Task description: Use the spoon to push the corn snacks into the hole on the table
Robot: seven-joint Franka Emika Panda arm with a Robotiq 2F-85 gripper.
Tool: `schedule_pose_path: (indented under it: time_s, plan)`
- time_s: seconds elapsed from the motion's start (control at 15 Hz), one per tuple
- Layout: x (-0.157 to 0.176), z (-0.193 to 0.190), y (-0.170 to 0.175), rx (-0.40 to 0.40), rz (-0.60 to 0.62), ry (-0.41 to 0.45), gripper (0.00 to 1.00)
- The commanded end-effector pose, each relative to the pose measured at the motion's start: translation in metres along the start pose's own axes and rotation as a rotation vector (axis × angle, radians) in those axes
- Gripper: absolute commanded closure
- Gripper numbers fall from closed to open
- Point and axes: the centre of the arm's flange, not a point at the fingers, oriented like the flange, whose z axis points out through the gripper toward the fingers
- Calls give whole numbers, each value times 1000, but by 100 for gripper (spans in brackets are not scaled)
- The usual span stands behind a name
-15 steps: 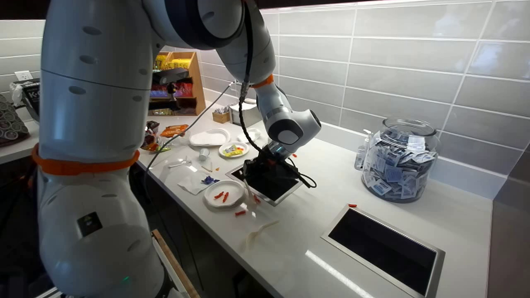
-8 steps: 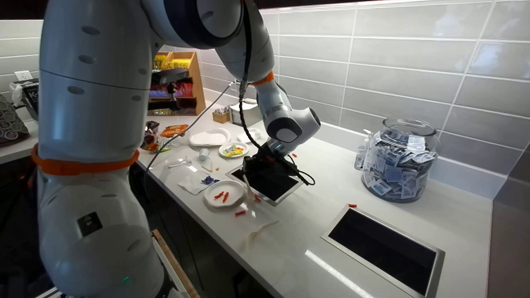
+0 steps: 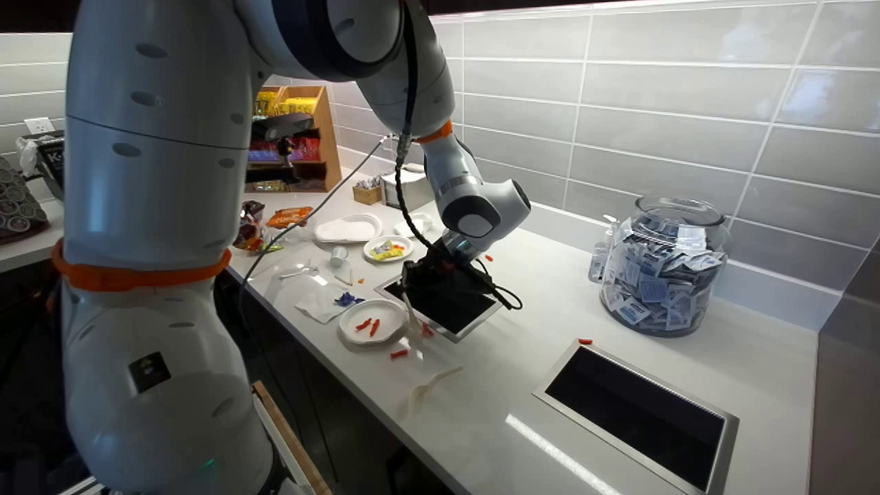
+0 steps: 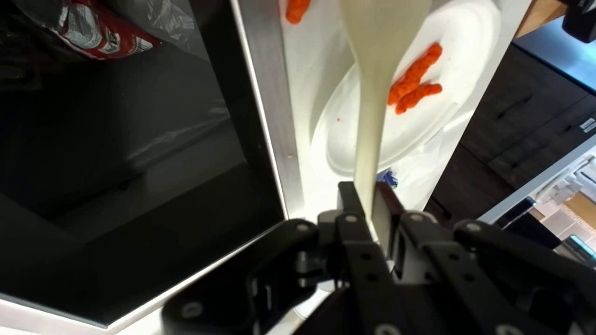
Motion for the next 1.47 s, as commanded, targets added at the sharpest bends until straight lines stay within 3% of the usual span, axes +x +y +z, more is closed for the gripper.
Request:
schedule_pose_path:
  time_s: [0.0,1.4]
  plan:
    - [-4,1,2,-8,-7,-12,97]
    - [15,-12,24,-85,-40,-29,97]
